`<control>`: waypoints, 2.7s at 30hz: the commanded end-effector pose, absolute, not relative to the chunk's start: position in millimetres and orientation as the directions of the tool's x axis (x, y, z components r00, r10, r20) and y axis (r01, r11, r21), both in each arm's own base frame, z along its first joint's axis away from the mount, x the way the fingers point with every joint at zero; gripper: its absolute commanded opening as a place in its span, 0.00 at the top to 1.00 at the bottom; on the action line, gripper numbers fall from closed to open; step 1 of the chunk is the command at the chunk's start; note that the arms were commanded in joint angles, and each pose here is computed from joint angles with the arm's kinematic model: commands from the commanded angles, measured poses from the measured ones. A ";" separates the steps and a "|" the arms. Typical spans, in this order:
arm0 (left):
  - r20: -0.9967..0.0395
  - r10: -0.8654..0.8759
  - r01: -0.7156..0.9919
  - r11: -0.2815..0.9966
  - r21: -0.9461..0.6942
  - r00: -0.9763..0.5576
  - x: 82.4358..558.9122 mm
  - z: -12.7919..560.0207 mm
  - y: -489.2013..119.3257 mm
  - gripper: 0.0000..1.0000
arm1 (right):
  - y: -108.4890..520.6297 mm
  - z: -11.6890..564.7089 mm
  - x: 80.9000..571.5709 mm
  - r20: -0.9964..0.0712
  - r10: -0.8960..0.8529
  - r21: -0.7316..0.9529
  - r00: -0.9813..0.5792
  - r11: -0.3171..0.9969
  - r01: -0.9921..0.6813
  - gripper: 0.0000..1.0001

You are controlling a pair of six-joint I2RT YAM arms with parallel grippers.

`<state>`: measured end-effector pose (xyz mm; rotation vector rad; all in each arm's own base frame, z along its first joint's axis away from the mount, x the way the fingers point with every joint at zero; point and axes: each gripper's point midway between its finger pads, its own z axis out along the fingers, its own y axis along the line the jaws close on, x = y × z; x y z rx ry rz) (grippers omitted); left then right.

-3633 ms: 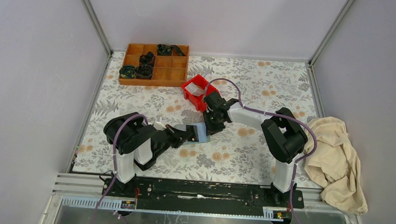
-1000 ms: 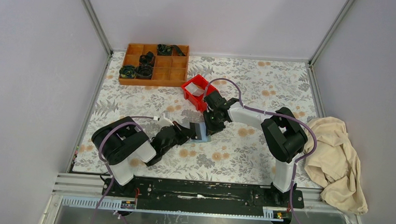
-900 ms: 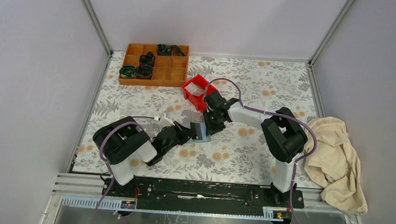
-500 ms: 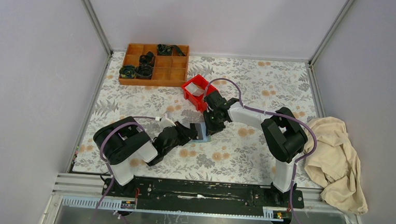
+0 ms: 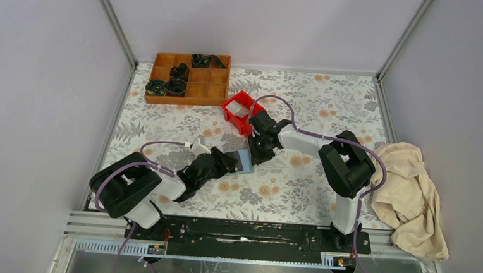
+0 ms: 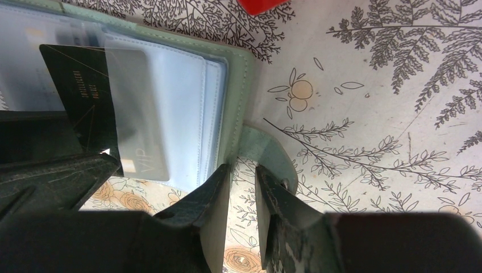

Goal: Put the credit cards into the card holder
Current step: Insert the credit card into the card holder.

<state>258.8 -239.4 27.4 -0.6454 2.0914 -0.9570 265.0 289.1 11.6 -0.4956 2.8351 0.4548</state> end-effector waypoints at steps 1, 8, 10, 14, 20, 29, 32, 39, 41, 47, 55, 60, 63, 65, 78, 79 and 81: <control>-0.472 -0.636 -0.173 0.688 -0.704 -0.610 252.8 10.0 -223.1 0.50 | 277.8 -12.4 246.7 -0.185 -0.315 0.240 -0.931 0.904 -0.353 0.69; -0.502 -0.637 -0.163 0.698 -0.697 -0.585 258.9 24.4 -220.3 0.45 | 279.3 -9.8 247.5 -0.189 -0.316 0.244 -0.930 0.902 -0.356 0.69; -0.510 -0.627 -0.159 0.708 -0.688 -0.589 259.7 25.7 -220.7 0.45 | 279.5 -9.2 248.0 -0.190 -0.317 0.245 -0.929 0.901 -0.357 0.69; -0.512 -0.617 -0.169 0.721 -0.672 -0.598 258.7 23.9 -219.7 0.44 | 281.2 -7.7 248.3 -0.192 -0.318 0.251 -0.928 0.899 -0.360 0.69; -0.517 -0.604 -0.175 0.736 -0.654 -0.606 258.0 22.0 -218.4 0.44 | 285.7 -1.1 252.4 -0.214 -0.321 0.255 -0.923 0.893 -0.370 0.70; -0.532 -0.588 -0.190 0.759 -0.622 -0.609 255.7 20.8 -212.4 0.44 | 298.7 14.9 260.1 -0.257 -0.334 0.253 -0.907 0.882 -0.397 0.69; -0.538 -0.578 -0.185 0.767 -0.614 -0.614 256.3 20.6 -213.1 0.44 | 306.2 24.0 260.6 -0.278 -0.343 0.256 -0.897 0.874 -0.413 0.69; -0.539 -0.547 -0.173 0.787 -0.592 -0.641 256.4 13.1 -218.3 0.44 | 326.2 46.9 264.0 -0.329 -0.351 0.270 -0.877 0.855 -0.443 0.69; -0.538 -0.542 -0.173 0.790 -0.588 -0.646 255.5 10.9 -219.0 0.44 | 330.3 48.3 264.1 -0.331 -0.352 0.277 -0.876 0.851 -0.446 0.69; -0.535 -0.545 -0.173 0.787 -0.593 -0.646 254.2 10.4 -219.6 0.44 | 335.7 39.5 266.8 -0.319 -0.348 0.284 -0.882 0.852 -0.439 0.70; -0.535 -0.536 -0.165 0.790 -0.590 -0.653 253.3 10.2 -222.9 0.44 | 334.4 15.1 267.3 -0.281 -0.362 0.262 -0.889 0.862 -0.433 0.72; -0.535 -0.511 -0.209 0.825 -0.525 -0.673 251.5 1.0 -217.6 0.43 | 326.4 5.9 262.1 -0.260 -0.358 0.245 -0.897 0.874 -0.420 0.74; -0.536 -0.499 -0.253 0.848 -0.466 -0.681 248.1 -4.8 -210.2 0.42 | 320.9 -0.5 258.3 -0.244 -0.356 0.234 -0.902 0.881 -0.411 0.74; -0.547 -0.491 -0.274 0.859 -0.432 -0.678 247.0 -4.6 -205.6 0.42 | 317.2 -4.9 255.9 -0.236 -0.356 0.225 -0.904 0.885 -0.407 0.74; -0.539 -0.364 -0.339 0.929 -0.150 -0.760 236.7 -25.0 -185.7 0.37 | 308.8 -16.6 250.1 -0.211 -0.354 0.207 -0.911 0.895 -0.396 0.74; -0.538 -0.361 -0.344 0.929 -0.137 -0.761 235.8 -25.4 -183.9 0.36 | 308.4 -17.0 249.6 -0.209 -0.355 0.207 -0.911 0.894 -0.396 0.74; -0.542 -0.371 -0.353 0.925 -0.142 -0.754 235.4 -23.7 -181.9 0.35 | 308.9 -16.3 249.8 -0.212 -0.356 0.208 -0.910 0.894 -0.398 0.74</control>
